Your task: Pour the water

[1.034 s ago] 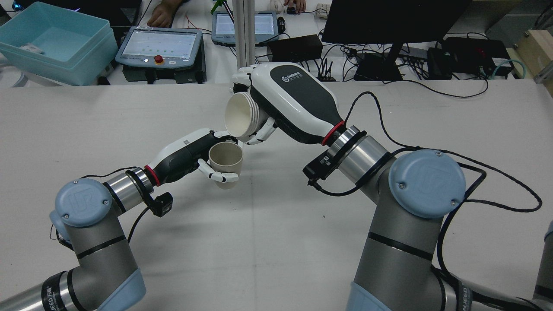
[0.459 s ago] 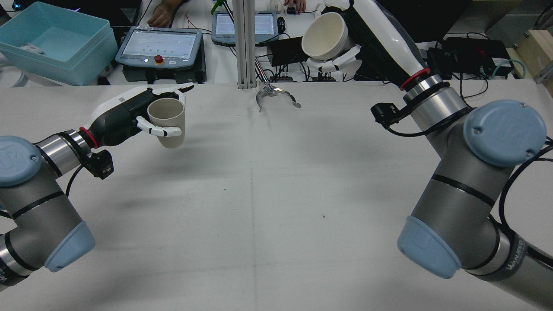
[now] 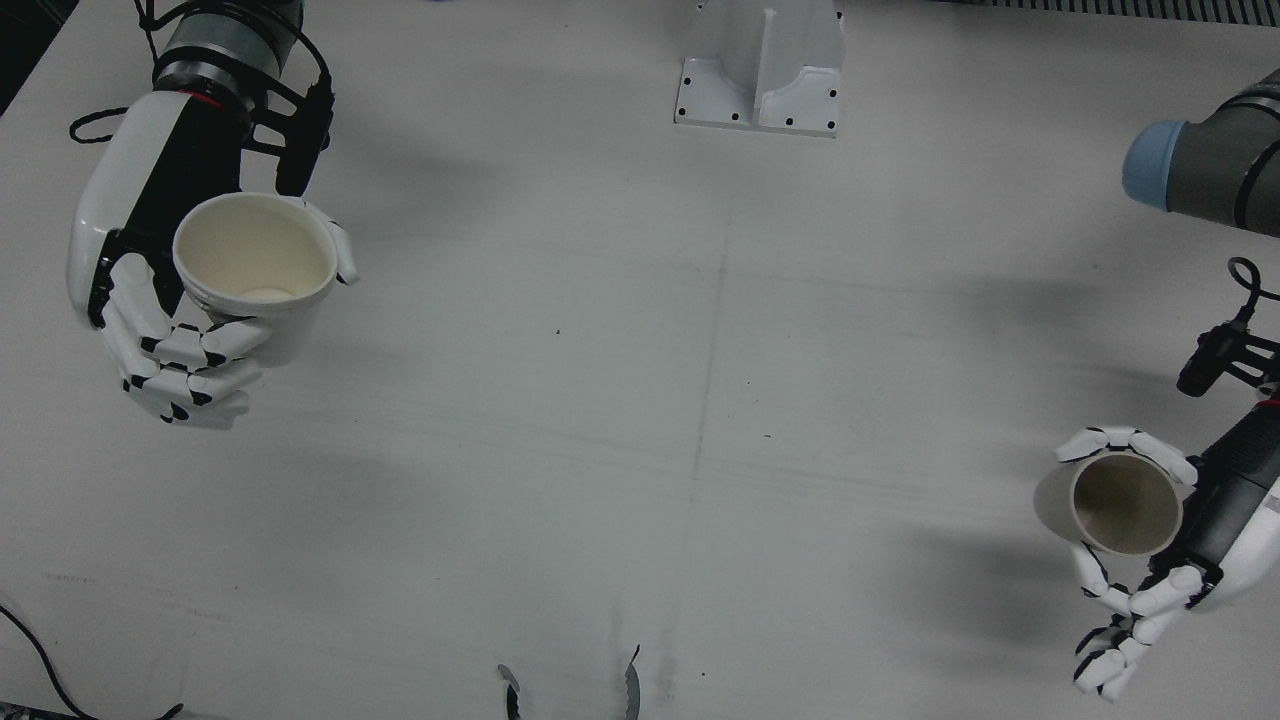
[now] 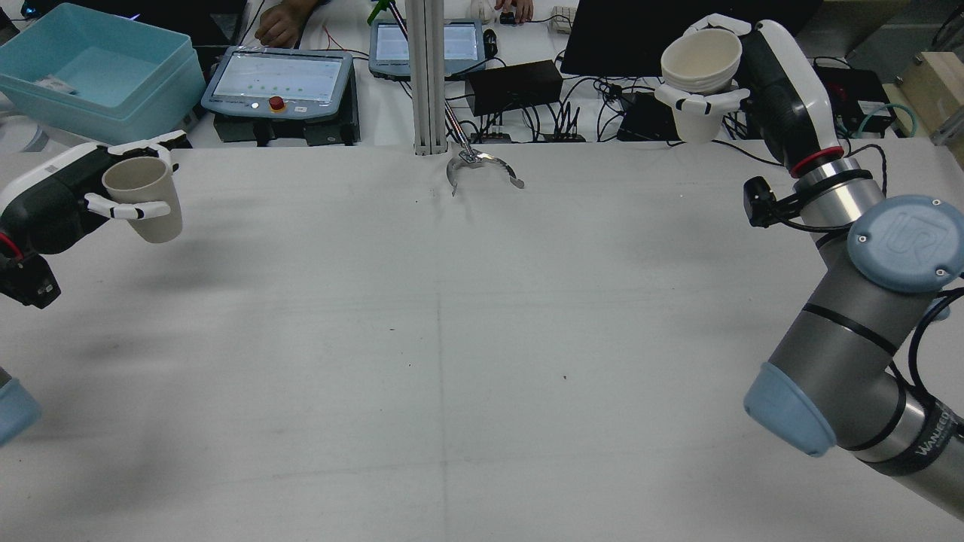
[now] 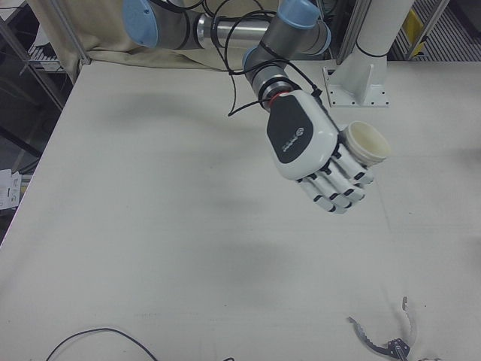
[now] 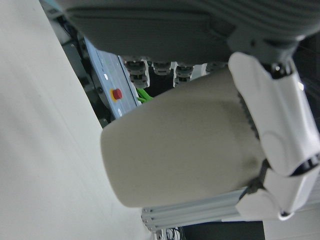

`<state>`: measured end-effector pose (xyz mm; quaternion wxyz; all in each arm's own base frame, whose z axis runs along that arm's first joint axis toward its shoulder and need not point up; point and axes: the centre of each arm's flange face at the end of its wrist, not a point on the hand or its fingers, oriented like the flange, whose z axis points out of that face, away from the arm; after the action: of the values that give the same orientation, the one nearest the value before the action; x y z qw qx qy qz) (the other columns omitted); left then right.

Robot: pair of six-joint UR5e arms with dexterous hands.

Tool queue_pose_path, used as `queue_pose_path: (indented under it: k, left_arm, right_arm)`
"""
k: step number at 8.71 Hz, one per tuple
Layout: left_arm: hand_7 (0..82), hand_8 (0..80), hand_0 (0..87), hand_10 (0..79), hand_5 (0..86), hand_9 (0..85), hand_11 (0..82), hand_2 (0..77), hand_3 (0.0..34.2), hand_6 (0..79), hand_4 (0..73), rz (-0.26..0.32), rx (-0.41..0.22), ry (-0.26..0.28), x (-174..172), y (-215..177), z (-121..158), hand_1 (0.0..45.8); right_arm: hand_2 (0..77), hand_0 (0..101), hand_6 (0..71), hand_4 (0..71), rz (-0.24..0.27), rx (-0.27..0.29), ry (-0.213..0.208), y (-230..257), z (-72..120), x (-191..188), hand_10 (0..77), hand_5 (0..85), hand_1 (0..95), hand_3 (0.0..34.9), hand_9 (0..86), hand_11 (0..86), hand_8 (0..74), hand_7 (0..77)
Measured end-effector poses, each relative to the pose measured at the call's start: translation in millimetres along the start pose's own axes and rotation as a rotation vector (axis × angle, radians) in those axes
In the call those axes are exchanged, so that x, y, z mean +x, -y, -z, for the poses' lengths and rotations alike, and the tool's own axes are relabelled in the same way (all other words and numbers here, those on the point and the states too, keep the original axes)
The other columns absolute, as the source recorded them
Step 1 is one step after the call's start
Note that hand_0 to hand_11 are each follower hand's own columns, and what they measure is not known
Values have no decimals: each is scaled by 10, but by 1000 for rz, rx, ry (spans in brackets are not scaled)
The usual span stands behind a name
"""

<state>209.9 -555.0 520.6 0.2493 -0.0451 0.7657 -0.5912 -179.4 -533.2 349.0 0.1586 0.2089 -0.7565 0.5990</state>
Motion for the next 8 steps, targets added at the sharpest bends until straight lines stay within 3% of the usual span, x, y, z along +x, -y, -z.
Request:
queue_pose_path:
  k: [2,4,5,7,8]
  left_arm:
    - [109,16,461,60,584,49,114,376,0,49,267,58,101,-81,-12,968,702,104]
    - [114,27,453,60,584,60,114,382,0,65,267,83,149,-123,-77,1513,1207,104]
    - [114,27,453,60,584,60,114,382,0,65,267,87,158,-134,-109,1674,1337,104]
    - [98,27,448,60,584,60,114,382,0,55,267,84,169,-193,-137,1926,1468,104]
    - [98,27,446,60,584,49,114,382,0,55,267,69,170,-224,-171,1996,1489,104]
  right_arm:
    - [349,483,376,142,-102,61,-33,550,-86,530,262,595,93,0,447,398,316,513]
    - [349,474,371,125,-165,73,-38,943,-154,938,295,551,93,0,485,436,344,491]
    - [349,470,393,131,-186,73,-42,1033,-161,1098,322,540,93,0,518,469,382,502]
    - [349,470,393,131,-210,66,-70,1052,-80,1375,322,540,93,0,518,469,382,502]
    - [349,467,415,125,-210,66,-87,1061,-14,1469,349,551,93,0,573,513,420,518]
